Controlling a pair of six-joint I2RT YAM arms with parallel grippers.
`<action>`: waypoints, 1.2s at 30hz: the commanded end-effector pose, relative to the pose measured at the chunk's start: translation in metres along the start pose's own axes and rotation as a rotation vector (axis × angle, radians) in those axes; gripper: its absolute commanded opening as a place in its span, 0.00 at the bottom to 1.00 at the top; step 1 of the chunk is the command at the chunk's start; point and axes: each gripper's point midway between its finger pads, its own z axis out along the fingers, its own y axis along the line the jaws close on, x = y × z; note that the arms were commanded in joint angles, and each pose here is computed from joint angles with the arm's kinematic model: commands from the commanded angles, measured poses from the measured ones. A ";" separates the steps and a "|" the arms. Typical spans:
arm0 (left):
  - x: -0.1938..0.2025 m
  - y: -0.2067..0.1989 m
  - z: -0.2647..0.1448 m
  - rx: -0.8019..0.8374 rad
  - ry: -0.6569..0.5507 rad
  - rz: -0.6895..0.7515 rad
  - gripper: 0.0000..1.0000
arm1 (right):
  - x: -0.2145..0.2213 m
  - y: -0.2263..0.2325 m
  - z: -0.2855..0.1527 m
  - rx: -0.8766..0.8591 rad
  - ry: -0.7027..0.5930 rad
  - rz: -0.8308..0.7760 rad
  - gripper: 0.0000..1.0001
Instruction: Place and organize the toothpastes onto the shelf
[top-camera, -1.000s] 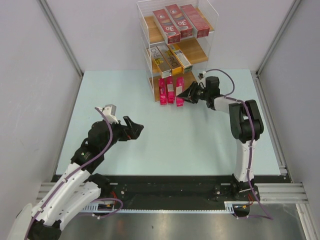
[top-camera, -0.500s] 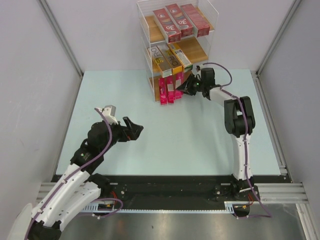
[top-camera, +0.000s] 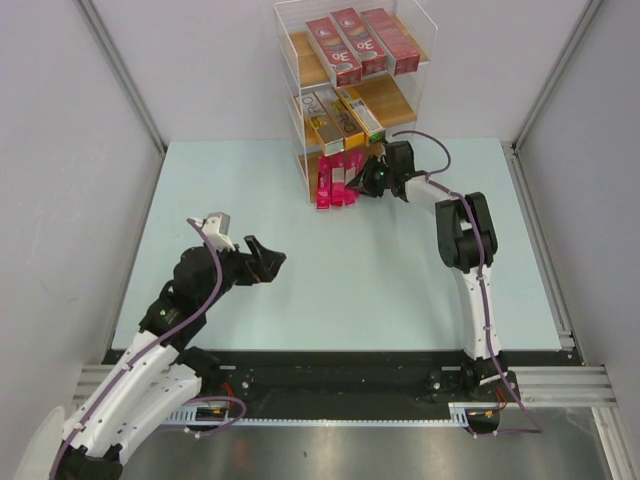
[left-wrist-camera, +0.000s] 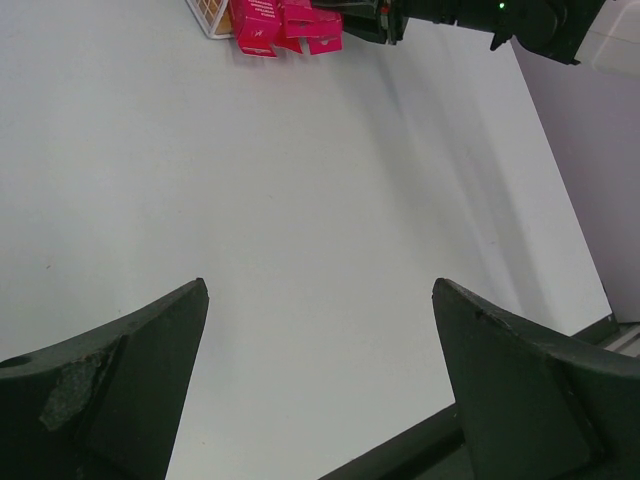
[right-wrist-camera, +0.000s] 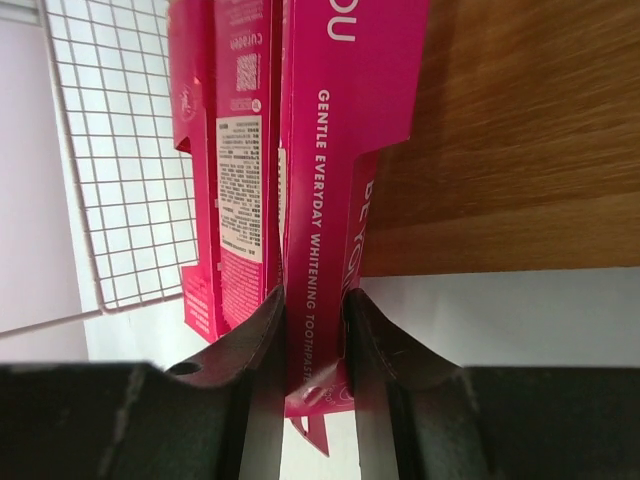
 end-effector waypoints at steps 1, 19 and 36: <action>0.000 0.000 -0.002 0.005 -0.010 0.002 1.00 | -0.006 0.011 0.011 -0.010 -0.018 0.004 0.28; 0.002 -0.006 -0.004 0.042 -0.010 -0.011 1.00 | 0.011 -0.015 -0.037 0.166 -0.109 -0.002 1.00; -0.008 -0.011 -0.011 0.059 -0.022 0.063 1.00 | 0.045 0.052 -0.137 0.248 -0.141 -0.262 1.00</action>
